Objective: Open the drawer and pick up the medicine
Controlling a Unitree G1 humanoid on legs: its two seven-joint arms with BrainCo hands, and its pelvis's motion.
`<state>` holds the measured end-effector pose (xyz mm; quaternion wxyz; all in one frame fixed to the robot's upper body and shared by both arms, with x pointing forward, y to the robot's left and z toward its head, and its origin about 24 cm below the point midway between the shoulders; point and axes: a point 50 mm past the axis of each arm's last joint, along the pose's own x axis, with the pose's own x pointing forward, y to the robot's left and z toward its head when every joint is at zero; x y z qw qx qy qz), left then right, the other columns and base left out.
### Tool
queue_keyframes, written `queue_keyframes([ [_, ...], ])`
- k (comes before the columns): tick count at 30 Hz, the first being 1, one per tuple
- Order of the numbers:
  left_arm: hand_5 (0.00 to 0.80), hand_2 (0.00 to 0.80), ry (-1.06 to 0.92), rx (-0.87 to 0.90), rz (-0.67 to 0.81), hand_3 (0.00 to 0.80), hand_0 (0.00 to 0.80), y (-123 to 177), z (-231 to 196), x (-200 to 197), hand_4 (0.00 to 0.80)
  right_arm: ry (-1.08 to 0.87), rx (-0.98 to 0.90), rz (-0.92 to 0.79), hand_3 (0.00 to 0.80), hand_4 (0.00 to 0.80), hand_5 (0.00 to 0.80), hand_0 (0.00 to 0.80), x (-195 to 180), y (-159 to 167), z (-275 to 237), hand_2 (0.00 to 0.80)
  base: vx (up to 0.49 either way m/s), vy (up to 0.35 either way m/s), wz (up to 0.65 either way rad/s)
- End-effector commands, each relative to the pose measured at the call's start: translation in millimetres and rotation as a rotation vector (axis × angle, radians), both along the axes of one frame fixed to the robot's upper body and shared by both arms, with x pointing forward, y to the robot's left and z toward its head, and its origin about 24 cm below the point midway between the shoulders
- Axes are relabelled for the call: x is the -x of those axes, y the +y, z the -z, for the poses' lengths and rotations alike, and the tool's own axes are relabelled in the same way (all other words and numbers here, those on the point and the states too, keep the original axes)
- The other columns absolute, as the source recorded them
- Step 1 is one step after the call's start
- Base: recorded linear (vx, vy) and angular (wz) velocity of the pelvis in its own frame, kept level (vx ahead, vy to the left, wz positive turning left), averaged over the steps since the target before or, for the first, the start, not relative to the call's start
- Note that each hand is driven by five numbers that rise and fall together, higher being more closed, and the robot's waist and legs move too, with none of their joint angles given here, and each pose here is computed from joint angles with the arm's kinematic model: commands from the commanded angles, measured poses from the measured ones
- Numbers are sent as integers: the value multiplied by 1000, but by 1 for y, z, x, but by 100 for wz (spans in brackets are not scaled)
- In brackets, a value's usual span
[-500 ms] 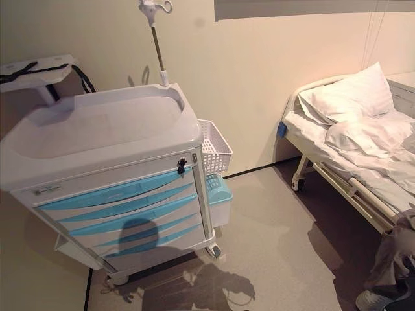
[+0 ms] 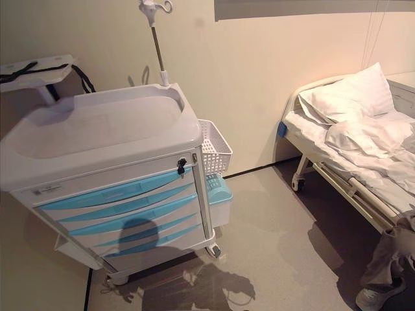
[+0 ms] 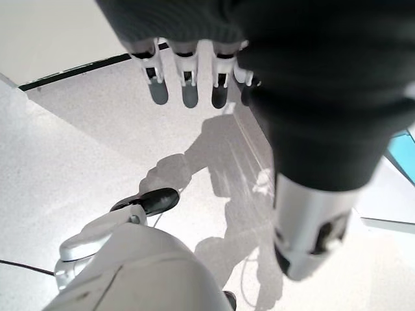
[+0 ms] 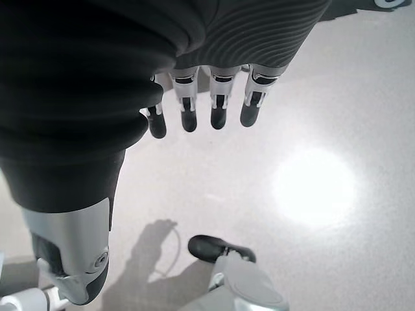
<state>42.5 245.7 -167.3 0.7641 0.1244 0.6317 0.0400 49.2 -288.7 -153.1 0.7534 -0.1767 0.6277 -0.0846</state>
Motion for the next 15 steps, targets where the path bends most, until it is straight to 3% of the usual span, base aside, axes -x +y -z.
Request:
queue_keyframes([
  [1, 0, 0, -67, -28, 28, 0, 0, 7, -5, -28, 0, -32, -24, -21, 0, 0, 0, 0, -22, 12, 2, 0, 0, 0, 0],
  [8, 0, 0, -86, -25, 11, 0, 0, 7, -6, -31, 0, -30, -23, -17, 0, 0, 0, 0, -20, 12, 2, 0, 0, 0, 0],
  [15, 0, 0, -205, -11, -28, 0, 0, 5, -12, -57, 0, -30, -19, -17, 0, 0, 0, 0, -20, 12, 2, 0, 0, 0, 0],
])
